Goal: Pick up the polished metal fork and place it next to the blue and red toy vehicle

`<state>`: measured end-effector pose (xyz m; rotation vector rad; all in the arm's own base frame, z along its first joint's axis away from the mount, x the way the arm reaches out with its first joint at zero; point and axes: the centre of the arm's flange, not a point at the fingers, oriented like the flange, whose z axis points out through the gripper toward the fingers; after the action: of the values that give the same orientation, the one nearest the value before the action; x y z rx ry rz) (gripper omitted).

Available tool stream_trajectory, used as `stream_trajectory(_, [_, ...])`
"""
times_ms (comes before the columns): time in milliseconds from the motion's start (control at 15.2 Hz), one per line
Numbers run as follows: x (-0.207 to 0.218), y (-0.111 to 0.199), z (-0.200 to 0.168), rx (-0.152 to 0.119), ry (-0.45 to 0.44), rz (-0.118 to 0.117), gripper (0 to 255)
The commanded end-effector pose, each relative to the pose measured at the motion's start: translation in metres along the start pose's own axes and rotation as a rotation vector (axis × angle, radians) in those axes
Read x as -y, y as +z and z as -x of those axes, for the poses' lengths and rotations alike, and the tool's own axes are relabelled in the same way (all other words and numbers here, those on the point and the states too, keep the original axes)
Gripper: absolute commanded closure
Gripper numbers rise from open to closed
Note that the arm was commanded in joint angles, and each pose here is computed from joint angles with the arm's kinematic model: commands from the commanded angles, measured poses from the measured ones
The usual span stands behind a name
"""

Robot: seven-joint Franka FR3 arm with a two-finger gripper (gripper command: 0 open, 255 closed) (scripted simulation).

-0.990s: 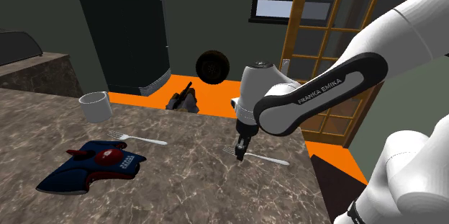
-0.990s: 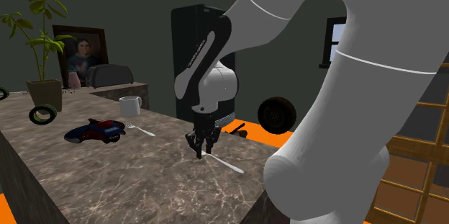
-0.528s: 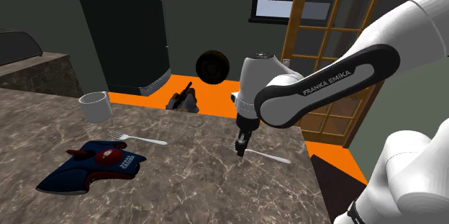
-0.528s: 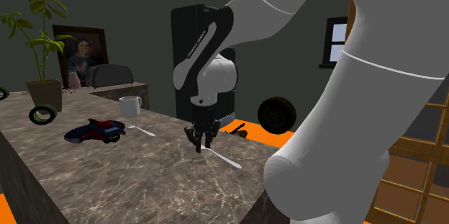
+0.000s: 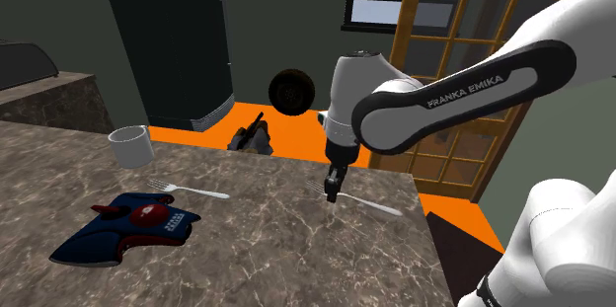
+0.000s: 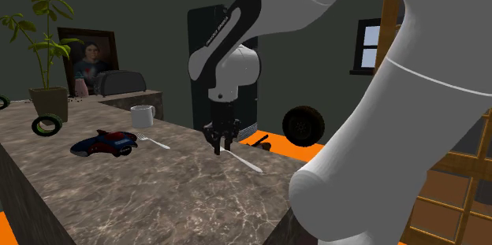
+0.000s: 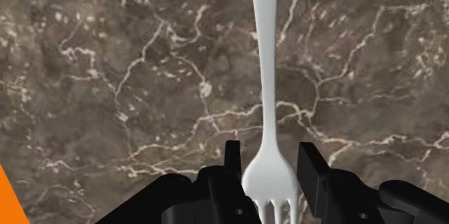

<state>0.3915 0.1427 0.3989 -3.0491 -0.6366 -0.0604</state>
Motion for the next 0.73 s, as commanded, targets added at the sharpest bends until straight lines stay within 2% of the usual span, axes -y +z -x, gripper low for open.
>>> stream_trajectory(0, [0.001,-0.011,0.0,0.001,0.0,0.0,255])
stream_trajectory(660, [0.002,-0.064,-0.002,0.001,0.0,0.0,255])
